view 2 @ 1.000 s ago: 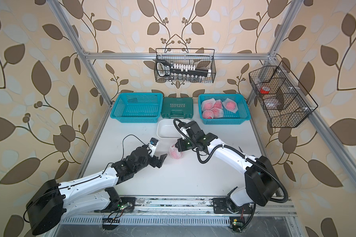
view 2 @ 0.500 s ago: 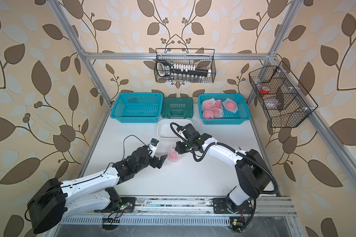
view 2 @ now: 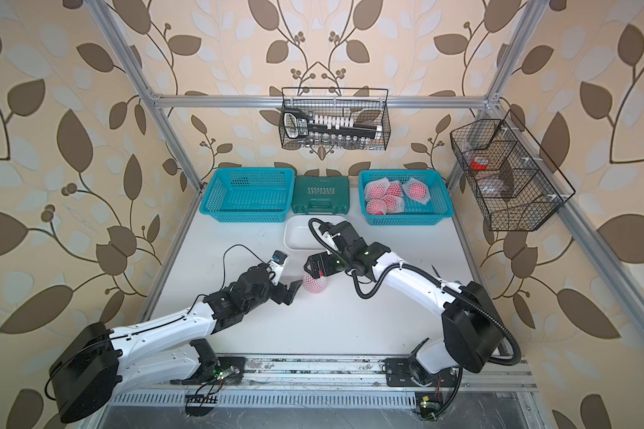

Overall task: Remove foam nets from apples
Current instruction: Remove the foam net from the apple.

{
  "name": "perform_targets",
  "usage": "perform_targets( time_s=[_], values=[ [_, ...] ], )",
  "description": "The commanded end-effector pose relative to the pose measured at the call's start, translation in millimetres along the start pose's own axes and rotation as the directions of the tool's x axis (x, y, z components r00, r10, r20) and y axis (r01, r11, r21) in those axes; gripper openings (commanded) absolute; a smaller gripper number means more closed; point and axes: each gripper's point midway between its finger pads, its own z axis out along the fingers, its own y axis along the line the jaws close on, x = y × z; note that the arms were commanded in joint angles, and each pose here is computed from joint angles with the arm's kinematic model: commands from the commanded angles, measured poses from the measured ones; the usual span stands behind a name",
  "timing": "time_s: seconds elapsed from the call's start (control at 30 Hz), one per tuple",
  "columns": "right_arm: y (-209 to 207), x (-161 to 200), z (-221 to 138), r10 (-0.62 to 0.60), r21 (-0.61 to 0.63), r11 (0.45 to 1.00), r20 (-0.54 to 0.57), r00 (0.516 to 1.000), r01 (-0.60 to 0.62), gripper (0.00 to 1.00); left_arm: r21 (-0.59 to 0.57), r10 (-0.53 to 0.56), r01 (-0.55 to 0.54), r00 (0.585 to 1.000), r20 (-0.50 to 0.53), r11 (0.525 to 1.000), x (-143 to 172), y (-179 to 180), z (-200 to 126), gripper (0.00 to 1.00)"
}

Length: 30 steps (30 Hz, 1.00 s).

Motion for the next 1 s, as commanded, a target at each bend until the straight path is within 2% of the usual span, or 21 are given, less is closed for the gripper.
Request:
perform_targets(
  time_s=[0.0, 0.3, 0.37, 0.43, 0.53, 0.63, 0.7, 0.73, 0.83, 0.9, 0.97],
  values=[
    [2.3, 1.7, 7.4, -0.051, 0.045, 0.998, -0.021, 0.998, 0.052, 1.00, -0.002, -0.011, 0.011, 0.999, 0.034, 1.000, -6.5, 3.6, -2.4, 0.99],
    [-12.9, 19.0, 39.9, -0.079, 0.148, 0.984, -0.136, 0.987, 0.100, 0.98, 0.014, -0.028, 0.027, 0.999, 0.031, 1.000, -2.1, 2.0, -4.6, 0.99],
    [-12.6, 18.1, 42.5, -0.077, 0.146, 0.985, -0.134, 0.988, 0.097, 0.90, 0.012, -0.025, 0.024, 0.999, 0.028, 1.000, -1.6, 2.2, -4.0, 0.99],
    [-10.4, 19.1, 45.7, -0.076, 0.130, 0.987, -0.143, 0.987, 0.095, 0.78, 0.012, -0.023, 0.022, 0.999, 0.028, 1.000, -2.3, 2.1, -3.7, 0.99],
    [-5.6, 19.6, 45.7, -0.076, 0.106, 0.990, -0.153, 0.985, 0.092, 0.47, 0.011, -0.018, 0.018, 0.999, 0.028, 1.000, -2.8, 1.7, -3.0, 0.99],
    [-0.4, 18.4, 40.1, -0.082, 0.084, 0.992, -0.148, 0.986, 0.095, 0.27, 0.007, -0.016, 0.016, 1.000, 0.026, 1.000, -3.2, 2.5, -3.2, 0.99],
    [4.3, 16.6, 32.9, -0.090, 0.066, 0.993, -0.137, 0.986, 0.100, 0.06, 0.004, -0.015, 0.015, 1.000, 0.026, 1.000, -2.9, 3.3, -4.0, 0.99],
    [4.8, 15.5, 29.9, -0.090, 0.066, 0.993, -0.131, 0.987, 0.100, 0.00, 0.000, -0.014, 0.014, 1.000, 0.028, 1.000, -3.0, 4.1, -4.4, 0.99],
    [7.6, 13.0, 19.6, -0.089, 0.057, 0.994, -0.127, 0.988, 0.097, 0.00, -0.006, -0.012, 0.012, 0.999, 0.034, 1.000, -4.2, 5.2, -5.9, 0.99],
    [22.3, 10.0, 12.0, -0.047, -0.094, 0.995, -0.115, 0.992, 0.036, 0.00, -0.005, -0.013, 0.013, 0.999, 0.038, 1.000, -4.9, 5.3, -6.6, 0.99],
    [24.9, 2.3, 5.8, -0.016, -0.135, 0.991, -0.074, 0.997, 0.006, 0.00, -0.005, -0.015, 0.015, 0.999, 0.041, 1.000, -5.6, 5.5, -6.6, 0.99]
  ],
)
